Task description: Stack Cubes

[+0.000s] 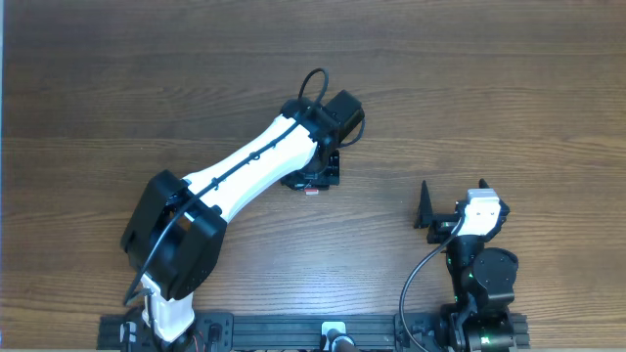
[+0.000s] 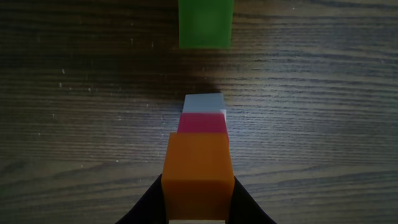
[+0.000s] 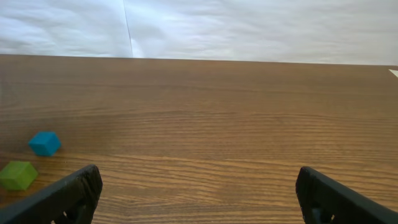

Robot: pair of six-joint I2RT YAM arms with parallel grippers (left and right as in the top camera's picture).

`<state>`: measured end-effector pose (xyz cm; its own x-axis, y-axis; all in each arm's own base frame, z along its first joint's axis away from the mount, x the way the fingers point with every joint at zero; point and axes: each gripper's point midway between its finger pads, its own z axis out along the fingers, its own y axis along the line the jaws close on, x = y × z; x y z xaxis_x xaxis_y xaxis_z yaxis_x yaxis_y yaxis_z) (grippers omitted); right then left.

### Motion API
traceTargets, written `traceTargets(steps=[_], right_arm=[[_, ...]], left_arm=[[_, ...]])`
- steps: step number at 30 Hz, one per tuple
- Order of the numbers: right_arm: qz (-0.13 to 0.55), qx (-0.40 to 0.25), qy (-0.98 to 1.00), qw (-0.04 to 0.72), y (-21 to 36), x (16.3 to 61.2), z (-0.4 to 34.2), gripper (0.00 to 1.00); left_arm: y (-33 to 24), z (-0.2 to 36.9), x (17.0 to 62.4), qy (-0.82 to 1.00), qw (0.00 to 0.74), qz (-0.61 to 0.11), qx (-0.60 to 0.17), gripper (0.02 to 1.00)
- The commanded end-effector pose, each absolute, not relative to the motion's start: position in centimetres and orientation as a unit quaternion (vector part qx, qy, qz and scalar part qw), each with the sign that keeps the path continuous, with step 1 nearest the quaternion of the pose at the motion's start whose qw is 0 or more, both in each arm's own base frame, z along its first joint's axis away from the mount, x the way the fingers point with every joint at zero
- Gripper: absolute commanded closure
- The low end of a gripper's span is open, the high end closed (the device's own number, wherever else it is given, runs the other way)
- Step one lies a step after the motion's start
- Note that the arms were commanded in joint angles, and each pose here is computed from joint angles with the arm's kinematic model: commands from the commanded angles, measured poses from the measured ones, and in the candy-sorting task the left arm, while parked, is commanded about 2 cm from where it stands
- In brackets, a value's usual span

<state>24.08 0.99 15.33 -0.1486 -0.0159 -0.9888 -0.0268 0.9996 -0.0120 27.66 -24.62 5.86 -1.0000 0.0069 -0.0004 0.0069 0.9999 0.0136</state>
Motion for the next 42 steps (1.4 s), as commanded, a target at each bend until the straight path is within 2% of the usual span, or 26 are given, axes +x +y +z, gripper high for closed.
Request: traceTargets(steps=[1, 21, 31, 42], right_arm=[[0.008, -0.021, 0.759, 0.651, 1.27, 24.06, 15.09, 0.007], [0.008, -0.021, 0.759, 0.651, 1.28, 24.06, 15.09, 0.007], [0.008, -0.021, 0.759, 0.651, 1.28, 24.06, 15.09, 0.007], [0.008, -0.021, 0.759, 0.651, 1.27, 24.06, 15.09, 0.007]], left_arm=[[-24.71, 5.97, 27.85, 1.0, -0.003, 0.003, 0.008, 0.886], [-25.13, 5.95, 27.99, 1.0, 0.002, -0.003, 0.01, 0.842], [-25.23, 5.95, 27.86, 1.0, -0.001, -0.006, 0.01, 0.75], [-25.11, 5.95, 27.74, 1.0, -0.004, -0.004, 0.01, 0.695]])
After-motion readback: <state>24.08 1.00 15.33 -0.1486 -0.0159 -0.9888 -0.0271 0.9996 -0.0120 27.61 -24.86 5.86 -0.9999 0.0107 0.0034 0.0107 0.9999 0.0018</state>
